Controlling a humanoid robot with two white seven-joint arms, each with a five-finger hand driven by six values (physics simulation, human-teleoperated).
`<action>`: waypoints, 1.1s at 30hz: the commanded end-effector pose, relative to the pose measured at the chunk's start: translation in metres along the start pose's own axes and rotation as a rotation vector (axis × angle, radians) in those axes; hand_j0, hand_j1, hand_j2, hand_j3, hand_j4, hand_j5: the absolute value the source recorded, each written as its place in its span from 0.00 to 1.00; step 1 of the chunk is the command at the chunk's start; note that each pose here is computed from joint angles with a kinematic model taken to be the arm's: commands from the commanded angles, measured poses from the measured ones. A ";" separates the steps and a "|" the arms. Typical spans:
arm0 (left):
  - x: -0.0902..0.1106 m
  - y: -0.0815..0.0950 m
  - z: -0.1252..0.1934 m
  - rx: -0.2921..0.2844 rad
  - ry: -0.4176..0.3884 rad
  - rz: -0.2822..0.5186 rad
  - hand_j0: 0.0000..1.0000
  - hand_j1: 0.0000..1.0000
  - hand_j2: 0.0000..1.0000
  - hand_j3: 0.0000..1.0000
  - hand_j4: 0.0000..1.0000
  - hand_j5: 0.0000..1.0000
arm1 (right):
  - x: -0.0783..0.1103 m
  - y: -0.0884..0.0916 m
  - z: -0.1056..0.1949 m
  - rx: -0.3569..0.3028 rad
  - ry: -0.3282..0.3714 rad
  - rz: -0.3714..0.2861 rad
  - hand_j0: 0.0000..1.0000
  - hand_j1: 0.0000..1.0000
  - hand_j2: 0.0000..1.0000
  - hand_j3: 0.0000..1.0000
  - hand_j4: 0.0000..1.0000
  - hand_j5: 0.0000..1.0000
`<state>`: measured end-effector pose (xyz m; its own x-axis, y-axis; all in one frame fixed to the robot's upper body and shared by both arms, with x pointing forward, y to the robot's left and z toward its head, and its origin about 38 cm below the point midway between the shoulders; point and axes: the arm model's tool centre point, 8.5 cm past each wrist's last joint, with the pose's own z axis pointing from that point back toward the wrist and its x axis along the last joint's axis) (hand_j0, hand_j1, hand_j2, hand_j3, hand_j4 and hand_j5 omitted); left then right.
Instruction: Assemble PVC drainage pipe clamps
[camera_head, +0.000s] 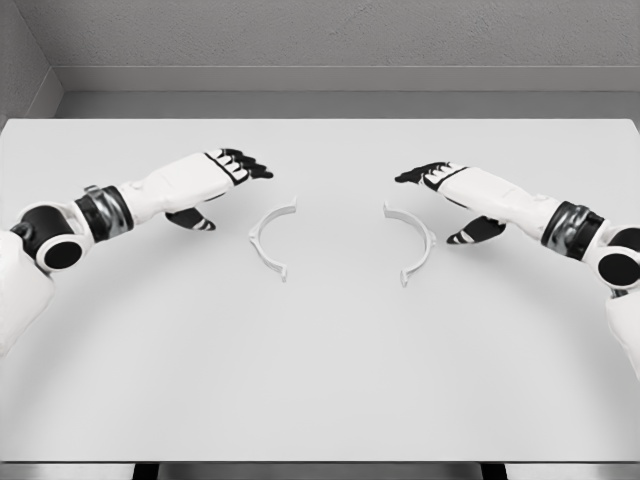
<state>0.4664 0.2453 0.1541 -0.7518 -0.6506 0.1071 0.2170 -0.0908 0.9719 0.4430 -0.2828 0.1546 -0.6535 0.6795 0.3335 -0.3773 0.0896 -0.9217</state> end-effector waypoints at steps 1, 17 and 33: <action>0.000 -0.004 -0.002 -0.003 0.001 0.016 1.00 1.00 1.00 1.00 1.00 1.00 | -0.003 0.005 -0.002 0.010 0.005 -0.020 1.00 1.00 1.00 1.00 1.00 1.00; 0.018 -0.006 -0.028 -0.010 -0.047 0.035 1.00 1.00 1.00 1.00 1.00 1.00 | -0.011 0.017 -0.012 0.027 0.025 -0.065 1.00 1.00 1.00 1.00 1.00 1.00; 0.015 -0.010 -0.035 -0.022 -0.037 0.059 1.00 1.00 1.00 1.00 1.00 1.00 | -0.001 0.017 -0.027 0.026 -0.010 -0.067 1.00 1.00 1.00 1.00 1.00 1.00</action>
<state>0.4745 0.2104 0.1416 -0.7653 -0.6239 0.1583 0.2640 -0.0799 0.9612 0.4555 -0.2649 0.1350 -0.6313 0.6711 0.3888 -0.4301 0.1143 -0.8955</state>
